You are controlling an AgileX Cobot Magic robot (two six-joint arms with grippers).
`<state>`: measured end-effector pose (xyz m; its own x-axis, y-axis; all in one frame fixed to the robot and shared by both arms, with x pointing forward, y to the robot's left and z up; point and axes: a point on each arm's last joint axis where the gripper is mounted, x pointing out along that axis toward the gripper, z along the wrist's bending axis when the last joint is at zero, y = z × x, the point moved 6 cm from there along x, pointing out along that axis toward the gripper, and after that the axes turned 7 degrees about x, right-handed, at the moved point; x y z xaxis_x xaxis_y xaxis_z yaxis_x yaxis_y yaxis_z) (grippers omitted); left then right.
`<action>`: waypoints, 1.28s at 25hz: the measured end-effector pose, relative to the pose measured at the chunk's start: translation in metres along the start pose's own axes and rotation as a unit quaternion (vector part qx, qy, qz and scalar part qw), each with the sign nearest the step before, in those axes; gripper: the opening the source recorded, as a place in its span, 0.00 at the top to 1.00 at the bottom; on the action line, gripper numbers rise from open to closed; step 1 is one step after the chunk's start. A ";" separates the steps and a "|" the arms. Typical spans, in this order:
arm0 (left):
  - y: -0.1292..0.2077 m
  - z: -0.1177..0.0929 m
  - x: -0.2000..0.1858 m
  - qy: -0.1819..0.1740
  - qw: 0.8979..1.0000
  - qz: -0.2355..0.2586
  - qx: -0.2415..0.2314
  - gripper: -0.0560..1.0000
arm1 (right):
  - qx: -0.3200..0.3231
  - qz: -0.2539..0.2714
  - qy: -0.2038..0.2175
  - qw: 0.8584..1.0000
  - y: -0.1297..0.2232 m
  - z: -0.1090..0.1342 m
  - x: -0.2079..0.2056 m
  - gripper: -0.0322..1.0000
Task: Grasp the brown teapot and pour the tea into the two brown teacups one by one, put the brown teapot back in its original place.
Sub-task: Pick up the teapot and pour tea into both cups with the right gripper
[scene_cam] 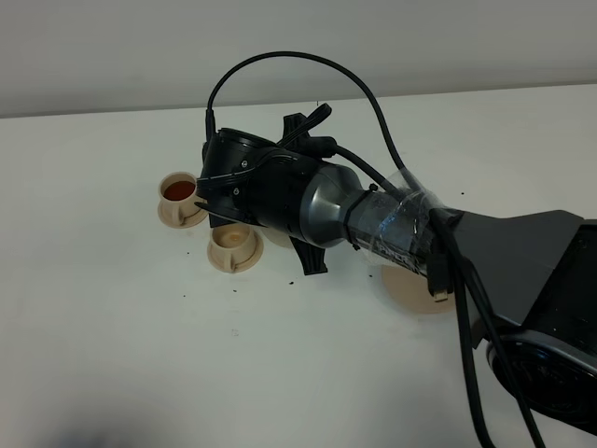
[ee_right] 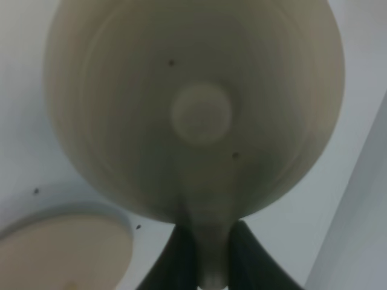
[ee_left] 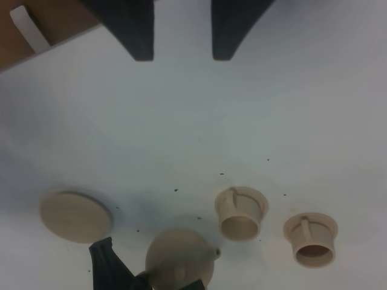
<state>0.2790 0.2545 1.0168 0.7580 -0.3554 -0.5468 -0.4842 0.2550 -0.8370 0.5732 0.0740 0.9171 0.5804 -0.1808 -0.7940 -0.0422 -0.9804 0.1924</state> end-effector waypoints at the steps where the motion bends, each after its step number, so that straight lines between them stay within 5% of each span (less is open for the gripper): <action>1: 0.000 0.000 0.000 0.000 1.000 0.000 0.000 0.71 | -0.004 0.001 0.003 1.000 0.000 0.000 0.000 0.86; 32: 0.000 0.000 0.000 0.000 1.000 0.000 0.000 0.71 | -0.050 -0.029 0.097 0.994 -0.018 -0.018 -0.012 0.86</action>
<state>0.2790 0.2545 1.0168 0.7580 -0.3554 -0.5468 -0.4842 0.2550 -0.8370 0.5812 0.0951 0.9334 0.7258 -0.0966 -0.6810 0.0715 -0.9741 0.2144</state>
